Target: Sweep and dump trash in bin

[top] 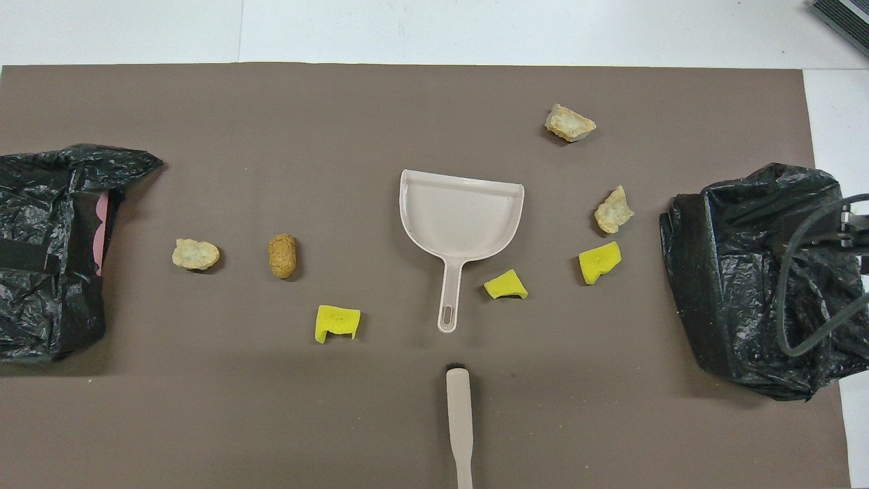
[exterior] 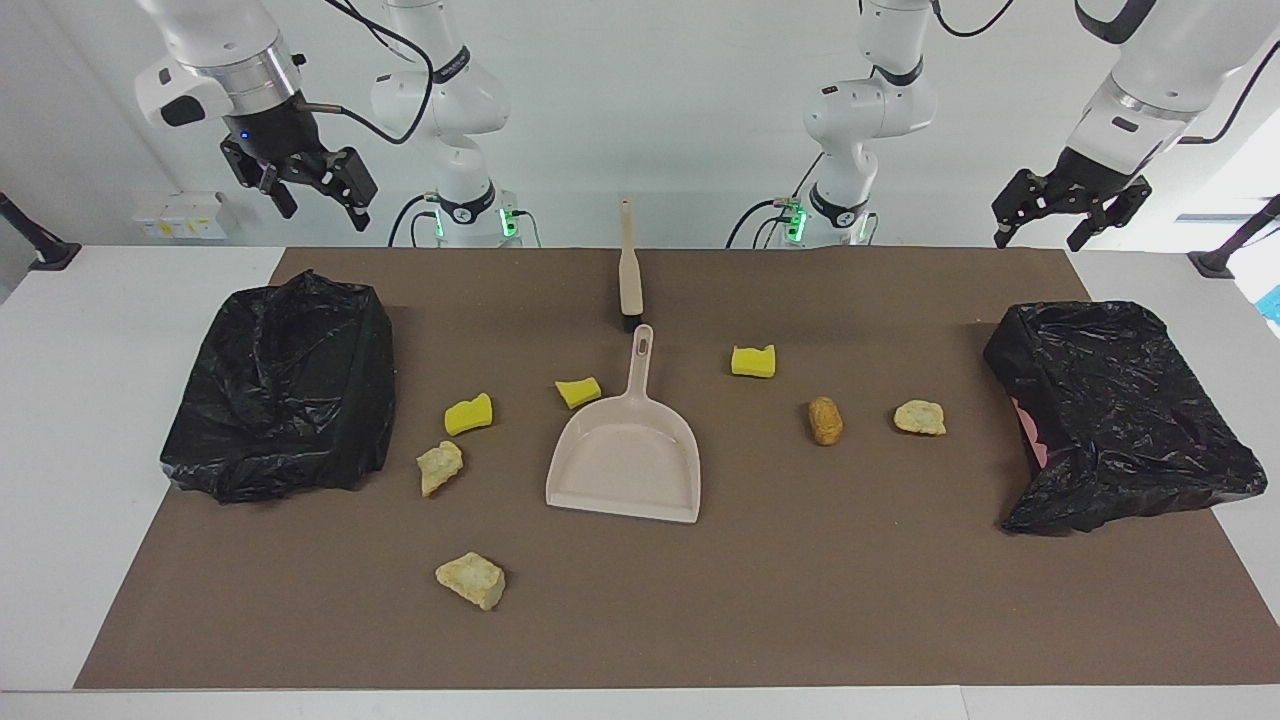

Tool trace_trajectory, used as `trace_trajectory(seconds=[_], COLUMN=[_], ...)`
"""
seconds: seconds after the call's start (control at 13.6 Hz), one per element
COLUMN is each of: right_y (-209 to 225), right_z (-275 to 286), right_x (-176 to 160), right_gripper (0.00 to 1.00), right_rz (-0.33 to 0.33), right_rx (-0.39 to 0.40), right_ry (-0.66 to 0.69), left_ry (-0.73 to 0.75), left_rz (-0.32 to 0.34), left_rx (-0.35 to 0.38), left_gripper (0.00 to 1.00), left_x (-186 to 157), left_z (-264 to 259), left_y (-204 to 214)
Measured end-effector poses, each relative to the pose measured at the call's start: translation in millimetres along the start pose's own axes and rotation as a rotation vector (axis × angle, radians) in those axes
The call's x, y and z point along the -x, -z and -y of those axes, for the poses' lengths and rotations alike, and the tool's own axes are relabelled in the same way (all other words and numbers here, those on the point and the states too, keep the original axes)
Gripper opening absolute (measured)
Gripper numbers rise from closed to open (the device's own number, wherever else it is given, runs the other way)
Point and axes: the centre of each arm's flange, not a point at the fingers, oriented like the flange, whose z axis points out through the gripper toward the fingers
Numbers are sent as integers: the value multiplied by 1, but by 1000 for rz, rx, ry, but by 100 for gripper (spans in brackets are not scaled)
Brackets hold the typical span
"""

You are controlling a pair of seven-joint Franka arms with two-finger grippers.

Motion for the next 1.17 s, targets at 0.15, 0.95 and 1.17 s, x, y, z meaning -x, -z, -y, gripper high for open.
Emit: trace_trajectory(seconds=[0.15,0.95,1.17], right_y=[0,-2,-3], right_z=[1,6,6], right_x=[0,2,3], right_gripper=[100,100,100], right_rz=[0,4,7], right_rx=[0,1,1], right_ry=[2,12,12], left_ry=[0,0,0], left_rz=[0,0,0], left_rx=[0,0,0], left_gripper=[100,100,100], left_x=[0,0,0], left_z=[0,0,0], left_y=[0,0,0])
